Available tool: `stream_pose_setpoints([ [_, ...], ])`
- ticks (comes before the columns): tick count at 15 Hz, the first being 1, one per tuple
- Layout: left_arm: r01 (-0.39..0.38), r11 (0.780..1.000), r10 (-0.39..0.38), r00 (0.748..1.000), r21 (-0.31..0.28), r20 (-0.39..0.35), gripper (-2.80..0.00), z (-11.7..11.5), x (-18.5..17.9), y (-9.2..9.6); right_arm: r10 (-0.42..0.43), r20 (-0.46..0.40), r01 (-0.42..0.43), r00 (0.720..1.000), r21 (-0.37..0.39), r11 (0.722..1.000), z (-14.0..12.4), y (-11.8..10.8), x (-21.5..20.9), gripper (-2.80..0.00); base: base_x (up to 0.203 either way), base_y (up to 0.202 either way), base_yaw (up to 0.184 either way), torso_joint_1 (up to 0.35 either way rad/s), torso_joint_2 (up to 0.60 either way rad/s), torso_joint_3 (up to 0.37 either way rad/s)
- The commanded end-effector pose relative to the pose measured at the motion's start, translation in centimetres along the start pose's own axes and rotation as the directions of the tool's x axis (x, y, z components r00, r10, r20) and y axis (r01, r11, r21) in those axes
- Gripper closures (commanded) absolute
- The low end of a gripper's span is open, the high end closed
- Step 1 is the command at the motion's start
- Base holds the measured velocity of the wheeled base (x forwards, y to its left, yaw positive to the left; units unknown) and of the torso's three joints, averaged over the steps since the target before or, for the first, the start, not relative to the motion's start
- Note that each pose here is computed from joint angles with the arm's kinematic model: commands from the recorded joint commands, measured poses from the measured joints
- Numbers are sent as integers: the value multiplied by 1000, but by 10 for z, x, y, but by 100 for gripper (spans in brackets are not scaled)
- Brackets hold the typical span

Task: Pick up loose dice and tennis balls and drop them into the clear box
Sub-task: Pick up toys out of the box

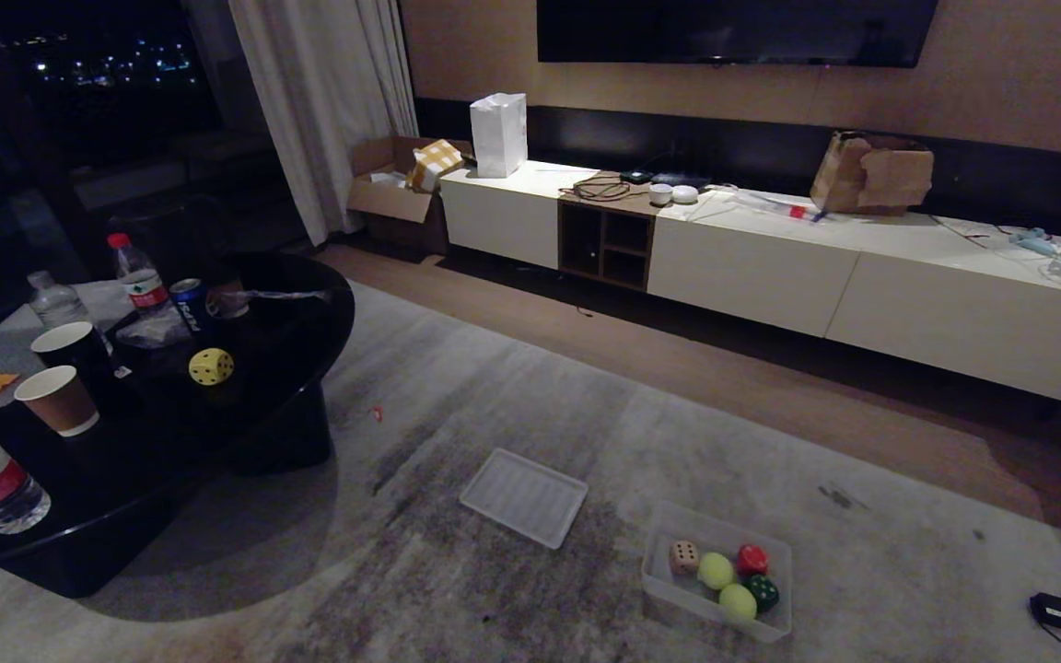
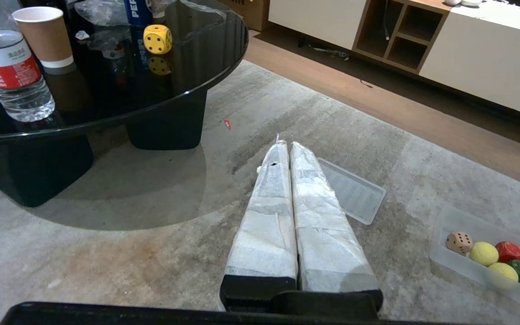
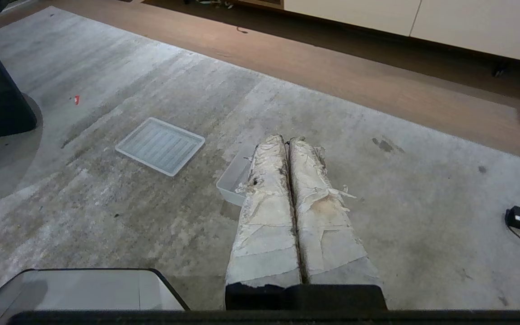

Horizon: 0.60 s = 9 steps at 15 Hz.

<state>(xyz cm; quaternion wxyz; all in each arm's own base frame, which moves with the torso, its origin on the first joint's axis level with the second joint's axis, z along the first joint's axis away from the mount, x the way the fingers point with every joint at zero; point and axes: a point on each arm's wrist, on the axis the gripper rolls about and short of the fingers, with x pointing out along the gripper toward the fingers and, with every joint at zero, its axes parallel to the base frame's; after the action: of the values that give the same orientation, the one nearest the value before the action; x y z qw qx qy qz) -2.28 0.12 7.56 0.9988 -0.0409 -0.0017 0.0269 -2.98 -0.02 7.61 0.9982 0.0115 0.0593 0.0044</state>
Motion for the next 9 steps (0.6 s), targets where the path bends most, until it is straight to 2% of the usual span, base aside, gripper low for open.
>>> stream_pose_setpoints([
  [1, -2, 1000, 2, 1000, -1, -3, 0, 0, 0, 0, 0, -4, 0, 1000, 0, 1000, 0, 0, 0, 0, 0, 0, 0, 0, 0, 0],
  [4, -4, 1000, 4, 1000, -2, -2, 0, 0, 0, 0, 0, -3, 0, 1000, 0, 1000, 0, 0, 0, 0, -2, -2, 26, 0, 1, 1],
  [9, -5, 1000, 5, 1000, -2, -2, 0, 0, 0, 0, 0, -4, 0, 1000, 0, 1000, 0, 0, 0, 0, -2, -7, 155, 2, 2, 3],
])
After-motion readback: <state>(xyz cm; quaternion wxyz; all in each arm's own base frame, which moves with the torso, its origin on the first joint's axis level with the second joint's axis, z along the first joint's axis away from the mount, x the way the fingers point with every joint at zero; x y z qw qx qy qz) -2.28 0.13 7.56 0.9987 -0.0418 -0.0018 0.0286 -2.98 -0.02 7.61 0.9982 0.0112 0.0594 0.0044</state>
